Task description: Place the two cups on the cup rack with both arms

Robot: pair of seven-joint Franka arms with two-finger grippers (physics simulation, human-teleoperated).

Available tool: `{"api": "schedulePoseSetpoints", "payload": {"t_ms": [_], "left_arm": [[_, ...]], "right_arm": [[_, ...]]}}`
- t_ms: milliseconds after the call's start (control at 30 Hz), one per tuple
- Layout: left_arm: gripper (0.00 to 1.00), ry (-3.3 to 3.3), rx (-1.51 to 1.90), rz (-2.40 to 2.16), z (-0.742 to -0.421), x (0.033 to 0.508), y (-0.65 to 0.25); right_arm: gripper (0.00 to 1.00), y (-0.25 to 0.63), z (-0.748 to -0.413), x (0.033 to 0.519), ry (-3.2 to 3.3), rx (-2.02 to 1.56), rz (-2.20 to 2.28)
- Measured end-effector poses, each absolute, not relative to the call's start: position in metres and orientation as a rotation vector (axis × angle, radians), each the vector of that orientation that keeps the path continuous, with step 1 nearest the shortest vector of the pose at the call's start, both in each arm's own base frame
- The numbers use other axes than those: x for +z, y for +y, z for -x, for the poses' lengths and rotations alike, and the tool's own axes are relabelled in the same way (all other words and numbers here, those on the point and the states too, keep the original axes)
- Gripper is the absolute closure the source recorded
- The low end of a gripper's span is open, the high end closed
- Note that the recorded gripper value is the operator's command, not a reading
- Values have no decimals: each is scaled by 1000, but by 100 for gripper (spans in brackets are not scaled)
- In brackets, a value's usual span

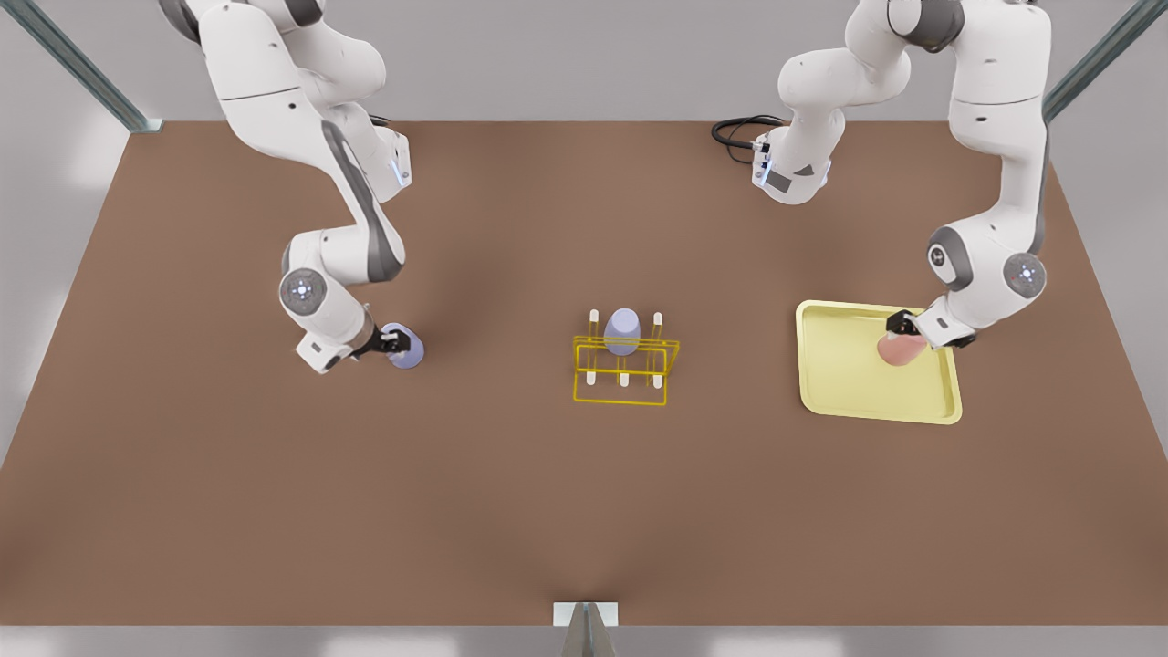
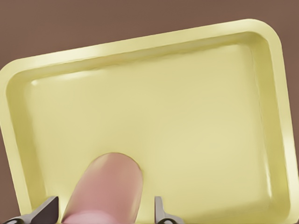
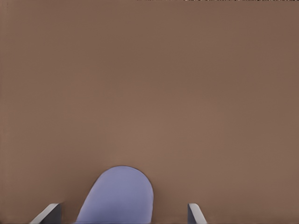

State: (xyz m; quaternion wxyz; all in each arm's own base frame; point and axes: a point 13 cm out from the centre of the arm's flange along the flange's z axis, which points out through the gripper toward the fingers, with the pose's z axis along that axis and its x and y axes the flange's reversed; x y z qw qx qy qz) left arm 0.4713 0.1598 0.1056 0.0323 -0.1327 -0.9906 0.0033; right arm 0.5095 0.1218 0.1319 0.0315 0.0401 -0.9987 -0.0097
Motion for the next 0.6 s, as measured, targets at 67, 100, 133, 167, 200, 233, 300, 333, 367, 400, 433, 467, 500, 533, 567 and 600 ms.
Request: {"api": "schedulePoseSetpoints", "payload": {"t_ms": [67, 100, 133, 167, 200, 233, 300, 333, 367, 400, 433, 467, 500, 533, 567, 600], "left_arm": [[0, -3054, 2, 417, -472, 101, 162], [0, -3056, -1, 420, -473, 98, 163], [0, -3057, -5, 425, -473, 96, 164], [0, -3057, -7, 429, -473, 93, 164], [0, -3056, -9, 434, -473, 90, 165], [0, -3054, -11, 438, -473, 87, 165], [0, -3051, -13, 445, -472, 81, 166], [0, -3050, -14, 448, -472, 79, 166], [0, -3050, -15, 450, -472, 78, 167], [9, -3052, -17, 451, -472, 78, 168], [11, -3053, -18, 451, -472, 78, 169], [11, -3054, -19, 450, -472, 78, 170], [11, -3055, -20, 450, -472, 78, 171], [11, -3055, -20, 451, -472, 78, 171], [11, -3054, -20, 453, -471, 78, 171], [11, -3055, -20, 455, -472, 78, 172]], "right_arm": [[0, 127, -507, 131, -3074, -29, -133], [0, 128, -502, 128, -3067, -27, -134], [0, 127, -498, 126, -3063, -26, -131], [0, 125, -492, 124, -3059, -25, -127], [0, 124, -487, 121, -3057, -24, -122], [0, 122, -483, 118, -3056, -23, -118], [0, 121, -478, 113, -3058, -22, -112], [0, 120, -478, 111, -3062, -22, -110], [0, 120, -478, 111, -3067, -23, -108], [0, 121, -478, 110, -3070, -23, -108], [0, 121, -477, 107, -3072, -22, -108], [0, 122, -477, 106, -3076, -22, -108], [0, 123, -477, 105, -3082, -23, -109], [0, 125, -478, 105, -3088, -25, -112], [0, 126, -479, 104, -3095, -26, -115], [0, 127, -479, 103, -3099, -27, -117]]}}
